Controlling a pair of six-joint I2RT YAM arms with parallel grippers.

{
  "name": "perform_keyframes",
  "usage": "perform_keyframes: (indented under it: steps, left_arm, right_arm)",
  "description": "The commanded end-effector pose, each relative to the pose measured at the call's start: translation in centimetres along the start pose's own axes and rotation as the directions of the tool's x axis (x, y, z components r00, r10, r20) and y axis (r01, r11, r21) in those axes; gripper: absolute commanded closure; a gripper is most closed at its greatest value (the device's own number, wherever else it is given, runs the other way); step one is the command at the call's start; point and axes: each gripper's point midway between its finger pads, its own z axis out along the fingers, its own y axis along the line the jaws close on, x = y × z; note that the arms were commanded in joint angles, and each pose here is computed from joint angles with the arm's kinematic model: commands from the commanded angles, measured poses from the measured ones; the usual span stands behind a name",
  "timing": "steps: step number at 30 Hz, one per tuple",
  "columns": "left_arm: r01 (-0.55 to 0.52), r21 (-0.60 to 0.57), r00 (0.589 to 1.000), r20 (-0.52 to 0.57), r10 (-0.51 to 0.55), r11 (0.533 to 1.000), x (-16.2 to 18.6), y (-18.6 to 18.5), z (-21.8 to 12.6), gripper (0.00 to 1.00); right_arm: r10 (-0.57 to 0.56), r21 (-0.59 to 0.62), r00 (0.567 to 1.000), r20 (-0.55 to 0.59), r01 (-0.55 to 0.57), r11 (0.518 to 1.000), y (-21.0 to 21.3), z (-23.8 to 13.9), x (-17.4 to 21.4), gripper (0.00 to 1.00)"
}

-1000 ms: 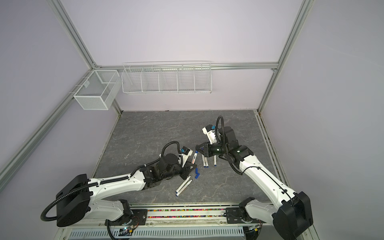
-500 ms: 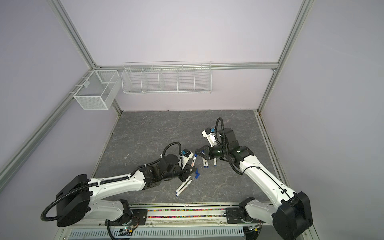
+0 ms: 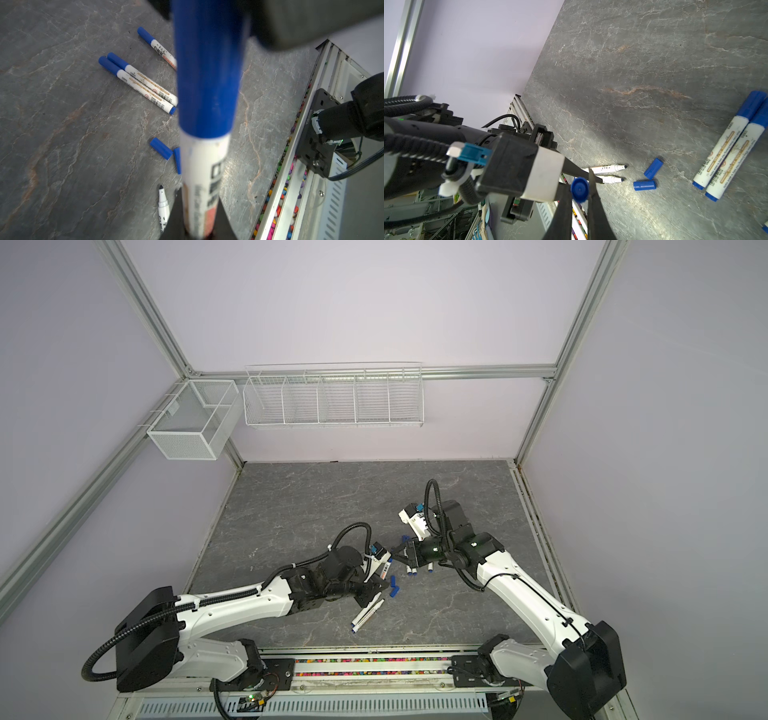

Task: Insert the pens into the pen caps
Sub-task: 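Press the blue cap down onto the held marker with the right gripper, then grip the capped marker near its cap with the right gripper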

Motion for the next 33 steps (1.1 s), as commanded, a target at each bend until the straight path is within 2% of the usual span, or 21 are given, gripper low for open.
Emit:
perform_keyframes:
  steps: [1,7,10,13,17,18,20,22,24,33]
  left_arm:
    - [-0.01,0.002,0.886,0.463,0.008,1.0,-14.7,-0.6,-4.8,1.0]
    - [-0.007,0.11,0.829,0.556,-0.056,0.994,-17.8,-1.7,-7.1,1.0]
    - [0.0,0.154,0.813,0.575,-0.09,0.988,-18.4,-1.9,-7.8,1.0]
    - [-0.011,0.147,0.839,0.539,-0.071,0.989,-17.6,-1.9,-7.1,1.0]
    - [0.02,0.142,0.873,0.479,-0.087,0.99,-14.9,-1.2,-5.5,1.0]
    - [0.032,0.145,0.878,0.469,-0.097,0.989,-14.2,-1.0,-5.1,1.0]
    - [0.053,0.145,0.886,0.45,-0.113,0.988,-12.9,-0.7,-4.5,1.0]
    - [0.069,0.136,0.896,0.427,-0.121,0.988,-11.6,-0.5,-3.9,1.0]
    - [0.079,0.126,0.905,0.406,-0.124,0.989,-10.5,-0.2,-3.4,1.0]
    - [0.12,0.133,0.907,0.389,-0.163,0.984,-9.1,0.2,-2.7,1.0]
  right_arm:
    - [0.149,-0.07,0.922,-0.357,-0.186,0.98,1.8,0.9,9.1,0.93]
    - [0.181,0.058,0.898,-0.402,-0.172,0.983,-1.2,2.3,10.5,0.93]
    - [0.187,0.083,0.898,-0.398,-0.168,0.982,-1.8,2.8,10.4,0.93]
    - [0.167,0.09,0.924,-0.343,-0.145,0.985,-2.0,2.7,9.1,0.93]
    - [0.091,0.095,0.976,-0.199,-0.073,0.993,-1.4,1.3,5.4,0.92]
    - [0.074,0.093,0.984,-0.164,-0.059,0.994,-1.2,0.9,4.5,0.91]
    - [0.047,0.105,0.995,-0.088,-0.037,0.994,-0.9,0.0,2.7,0.79]
    - [0.028,0.12,0.999,-0.033,-0.024,0.993,-0.7,-0.7,1.5,0.66]
    - [0.018,0.127,1.0,0.013,-0.019,0.992,-0.5,-1.1,0.5,0.61]
    - [-0.017,0.084,0.988,0.156,0.003,0.996,1.1,-2.0,-2.4,0.61]
